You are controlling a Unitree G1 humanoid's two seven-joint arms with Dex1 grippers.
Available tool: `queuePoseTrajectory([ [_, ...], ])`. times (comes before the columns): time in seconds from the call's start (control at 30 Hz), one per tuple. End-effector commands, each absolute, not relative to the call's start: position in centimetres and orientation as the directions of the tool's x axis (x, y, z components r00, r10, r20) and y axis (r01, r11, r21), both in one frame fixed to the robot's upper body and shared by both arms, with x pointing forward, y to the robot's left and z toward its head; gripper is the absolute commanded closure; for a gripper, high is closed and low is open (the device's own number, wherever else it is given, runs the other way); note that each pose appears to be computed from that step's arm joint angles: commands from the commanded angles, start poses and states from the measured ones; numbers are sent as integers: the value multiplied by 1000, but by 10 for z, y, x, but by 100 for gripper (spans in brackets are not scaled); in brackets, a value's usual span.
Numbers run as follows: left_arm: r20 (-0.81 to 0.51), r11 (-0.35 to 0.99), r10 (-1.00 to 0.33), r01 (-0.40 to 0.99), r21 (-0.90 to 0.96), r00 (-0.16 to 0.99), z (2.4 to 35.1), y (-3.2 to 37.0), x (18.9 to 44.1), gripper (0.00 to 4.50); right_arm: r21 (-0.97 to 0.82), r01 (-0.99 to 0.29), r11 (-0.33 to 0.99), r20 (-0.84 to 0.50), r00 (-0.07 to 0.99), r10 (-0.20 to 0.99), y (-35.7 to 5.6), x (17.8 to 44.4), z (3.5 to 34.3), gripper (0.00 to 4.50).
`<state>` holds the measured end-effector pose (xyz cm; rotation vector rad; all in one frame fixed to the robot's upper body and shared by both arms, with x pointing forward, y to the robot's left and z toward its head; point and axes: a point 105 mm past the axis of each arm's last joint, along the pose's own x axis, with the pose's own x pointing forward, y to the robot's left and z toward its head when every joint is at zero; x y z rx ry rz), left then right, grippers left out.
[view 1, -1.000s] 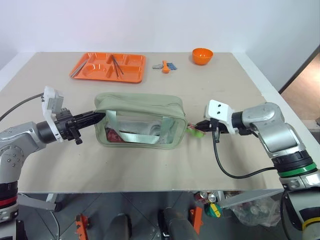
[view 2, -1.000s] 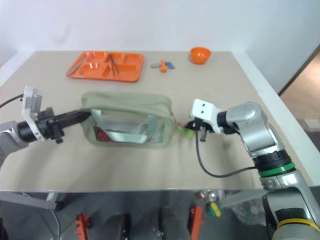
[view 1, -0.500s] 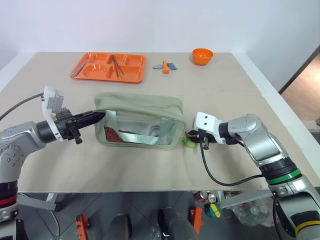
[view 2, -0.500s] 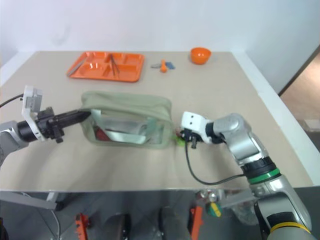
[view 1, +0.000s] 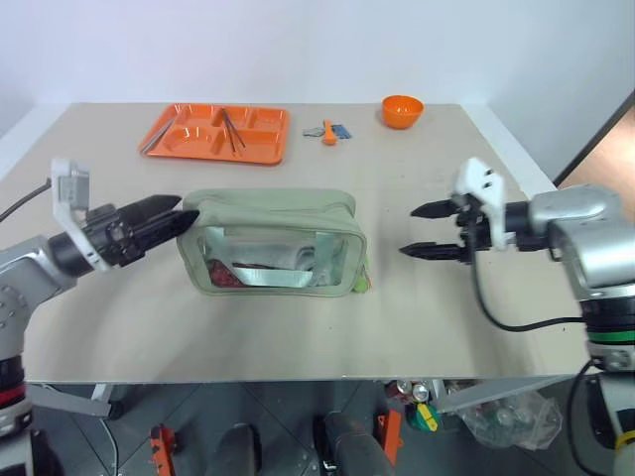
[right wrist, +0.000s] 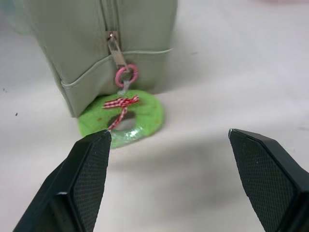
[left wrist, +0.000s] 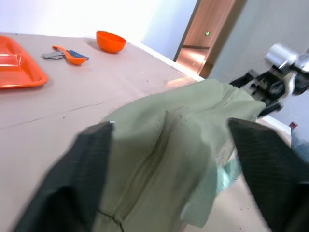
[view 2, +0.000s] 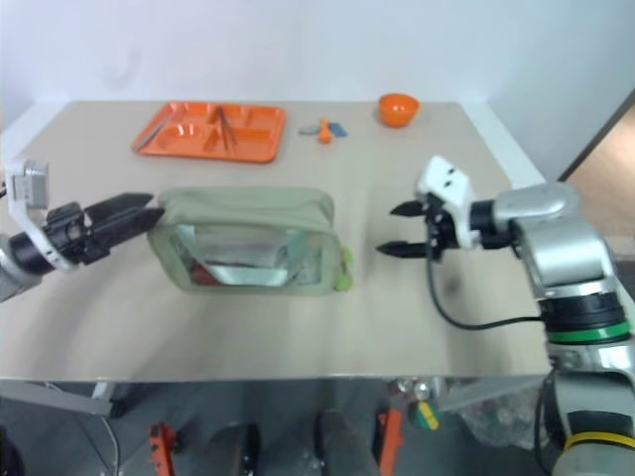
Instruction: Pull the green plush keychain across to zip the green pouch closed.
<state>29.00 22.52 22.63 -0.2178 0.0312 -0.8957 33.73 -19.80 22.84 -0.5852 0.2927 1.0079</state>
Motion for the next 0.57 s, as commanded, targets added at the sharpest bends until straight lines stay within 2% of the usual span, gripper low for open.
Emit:
queuePoseTrajectory([
  [0.03,35,624,-775,773,-115,631,236,236,269,2,-336,-865,374,-444,495,747,-202,321,252,45],
  [0.2,5,717,-693,691,-94,721,231,266,254,2,-302,-881,365,-386,463,798,-198,297,267,45],
  [0.27,33,742,-662,660,-117,749,233,277,251,2,-291,-878,380,-354,468,810,-197,291,271,45],
  [0.4,52,779,-607,606,-160,793,227,291,248,2,-240,-867,436,-264,491,830,-195,285,275,45],
  [0.57,74,785,-591,594,-179,803,222,291,258,2,-225,-850,477,-270,524,808,-194,290,265,45],
])
